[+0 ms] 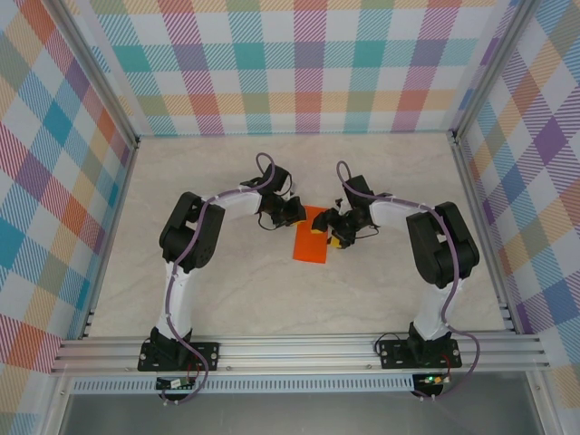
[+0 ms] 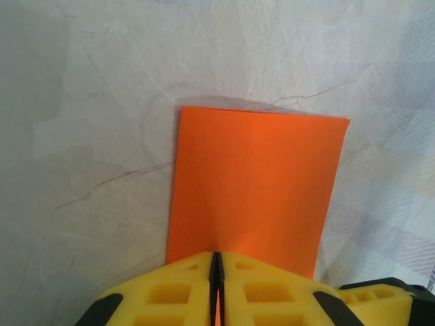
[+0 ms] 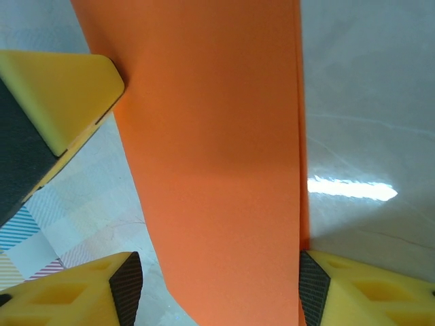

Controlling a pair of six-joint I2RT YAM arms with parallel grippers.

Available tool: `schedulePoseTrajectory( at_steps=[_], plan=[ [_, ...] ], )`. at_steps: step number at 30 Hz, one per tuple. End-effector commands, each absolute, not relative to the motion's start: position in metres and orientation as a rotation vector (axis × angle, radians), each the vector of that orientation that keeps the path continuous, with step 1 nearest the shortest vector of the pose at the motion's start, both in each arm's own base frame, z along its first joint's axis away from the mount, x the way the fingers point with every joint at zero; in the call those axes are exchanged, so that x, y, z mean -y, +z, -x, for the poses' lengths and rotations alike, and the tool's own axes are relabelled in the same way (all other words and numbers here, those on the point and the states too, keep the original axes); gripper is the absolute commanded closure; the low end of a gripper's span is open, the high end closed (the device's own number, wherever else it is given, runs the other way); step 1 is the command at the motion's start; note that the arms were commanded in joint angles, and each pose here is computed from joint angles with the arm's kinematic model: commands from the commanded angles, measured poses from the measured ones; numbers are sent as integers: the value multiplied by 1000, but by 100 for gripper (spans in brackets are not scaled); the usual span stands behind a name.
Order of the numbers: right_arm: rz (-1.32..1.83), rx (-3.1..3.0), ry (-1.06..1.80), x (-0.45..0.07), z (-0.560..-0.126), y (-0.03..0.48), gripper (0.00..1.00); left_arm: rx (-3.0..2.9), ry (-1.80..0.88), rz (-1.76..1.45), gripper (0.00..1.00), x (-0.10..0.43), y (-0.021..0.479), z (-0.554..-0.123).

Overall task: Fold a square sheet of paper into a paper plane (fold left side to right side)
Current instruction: Fold the triangle a second time at the center of the table.

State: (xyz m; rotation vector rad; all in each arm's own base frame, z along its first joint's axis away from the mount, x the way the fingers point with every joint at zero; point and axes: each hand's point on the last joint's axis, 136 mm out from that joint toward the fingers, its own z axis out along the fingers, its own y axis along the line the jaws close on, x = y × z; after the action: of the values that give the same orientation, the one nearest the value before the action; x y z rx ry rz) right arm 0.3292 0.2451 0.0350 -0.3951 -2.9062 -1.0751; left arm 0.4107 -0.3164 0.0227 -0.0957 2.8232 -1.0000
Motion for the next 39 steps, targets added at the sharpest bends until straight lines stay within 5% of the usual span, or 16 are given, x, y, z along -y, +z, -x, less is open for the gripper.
schedulePoseTrajectory(
  at_steps=[1,6,13,18,27,39],
  plan=[
    [387,2894,-1160,-256,-336,39,38,-2866,-948,102,88,304,16,-401],
    [407,2917,-1161,-255,-343,42,41,-2829,-956,52,85,305,34,-403],
    [413,2897,-1141,-255,-344,42,46,-2627,-974,-115,55,300,106,-402],
    [413,2890,-1165,-257,-350,52,50,-2458,-968,-292,48,293,149,-368],
    [396,2893,-1149,-259,-359,66,55,-2311,-777,-615,29,316,141,-267],
    [395,2882,-1125,-264,-369,65,58,-2282,-363,-821,16,353,103,-265]
  ],
)
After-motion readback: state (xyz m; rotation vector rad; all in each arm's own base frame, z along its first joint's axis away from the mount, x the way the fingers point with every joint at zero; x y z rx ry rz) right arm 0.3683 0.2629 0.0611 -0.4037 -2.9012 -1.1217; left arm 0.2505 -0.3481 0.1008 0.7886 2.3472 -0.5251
